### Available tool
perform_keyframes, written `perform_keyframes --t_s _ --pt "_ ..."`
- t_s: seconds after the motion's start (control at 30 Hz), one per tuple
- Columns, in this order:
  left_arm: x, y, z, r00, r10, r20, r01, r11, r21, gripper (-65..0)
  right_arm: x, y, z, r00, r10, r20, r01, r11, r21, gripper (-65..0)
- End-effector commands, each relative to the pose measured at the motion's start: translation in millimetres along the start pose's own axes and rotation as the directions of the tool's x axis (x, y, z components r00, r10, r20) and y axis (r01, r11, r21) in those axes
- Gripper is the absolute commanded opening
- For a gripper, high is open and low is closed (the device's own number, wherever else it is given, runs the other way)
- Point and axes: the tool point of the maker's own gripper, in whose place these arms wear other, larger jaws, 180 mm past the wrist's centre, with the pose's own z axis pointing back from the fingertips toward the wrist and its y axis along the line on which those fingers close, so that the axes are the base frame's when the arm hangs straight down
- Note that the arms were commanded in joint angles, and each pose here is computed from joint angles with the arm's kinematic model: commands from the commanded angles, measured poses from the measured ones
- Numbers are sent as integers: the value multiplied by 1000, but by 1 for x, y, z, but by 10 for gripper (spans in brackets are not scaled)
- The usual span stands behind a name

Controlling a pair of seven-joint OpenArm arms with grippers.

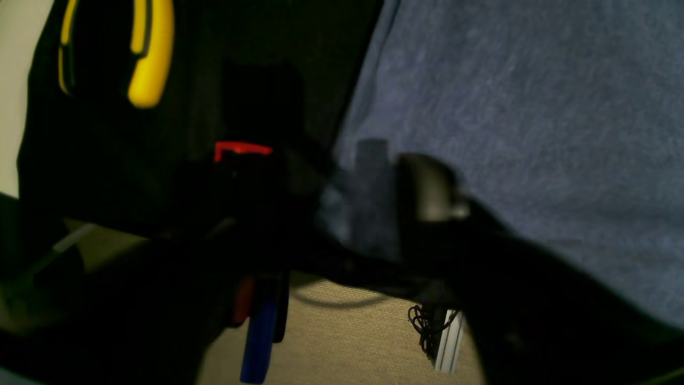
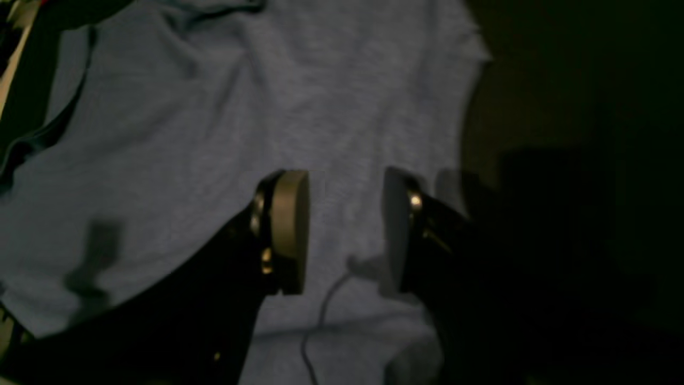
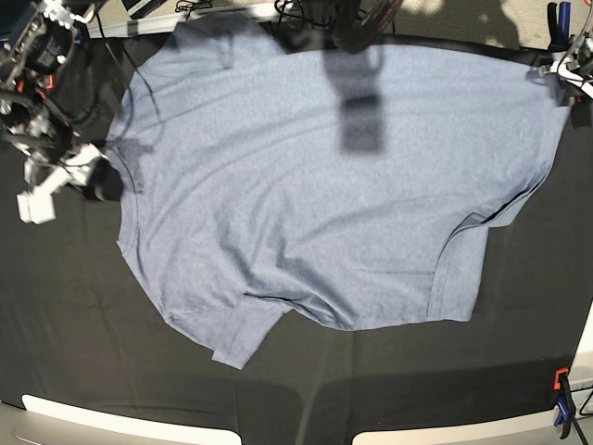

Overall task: Layout the t-shirt on the table in an organized manner, then fold the t-shirt properly
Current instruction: 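Grasp the shoulder with the right gripper and pull it outward, then reach the left gripper down onto the shirt body near the hem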

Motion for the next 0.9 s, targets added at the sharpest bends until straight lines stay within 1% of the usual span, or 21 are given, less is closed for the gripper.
perform_keyframes --t_s 0.0,0.07,0.13,0.17,0.23,0.27,0.3,0.4,0.53,0.6,0.67,0.73,0.8,0.87 --pt "18 6 7 998 -34 46 33 999 18 -296 19 6 1 998 43 51 -44 999 21 -423" --pt "33 1 13 993 -64 94 63 998 21 -291 18 16 -6 998 59 38 -61 997 50 -423" --pt "64 -8 24 972 -100 211 98 995 21 -291 16 24 -14 996 83 17 -84 994 69 -423" --pt "82 -14 32 950 -118 288 117 993 20 -291 15 27 -17 995 98 5 -98 992 76 -423" --pt "116 -29 48 886 -150 439 164 986 7 -292 13 34 -25 991 131 -22 -129 988 83 -423" --pt "129 -39 53 855 -160 494 189 982 -10 -295 11 36 -28 988 148 -37 -144 986 85 -423" --pt "136 -47 53 840 -159 519 202 979 -28 -296 10 39 -31 985 162 -50 -157 984 88 -423" --pt "148 -78 36 835 -143 532 231 968 -102 -296 5 45 -37 978 191 -78 -183 978 101 -423" --pt "177 -131 9 801 -180 571 326 931 -164 -296 2 51 -40 977 195 -82 -185 976 117 -423" --pt "194 -151 -8 795 -180 580 344 920 -186 -296 2 50 -40 977 195 -83 -184 976 116 -423" --pt "208 -162 -31 806 -177 564 330 927 -181 -296 2 50 -40 977 195 -85 -185 976 113 -423" --pt "218 -168 -58 826 -187 532 326 928 -180 -296 2 50 -40 977 195 -85 -185 976 113 -423" --pt "227 -175 -82 849 -173 499 309 929 -205 -296 2 50 -40 977 195 -84 -185 976 113 -423" --pt "238 -179 -103 864 -156 478 292 929 -225 -296 2 50 -40 977 195 -84 -185 976 114 -423"
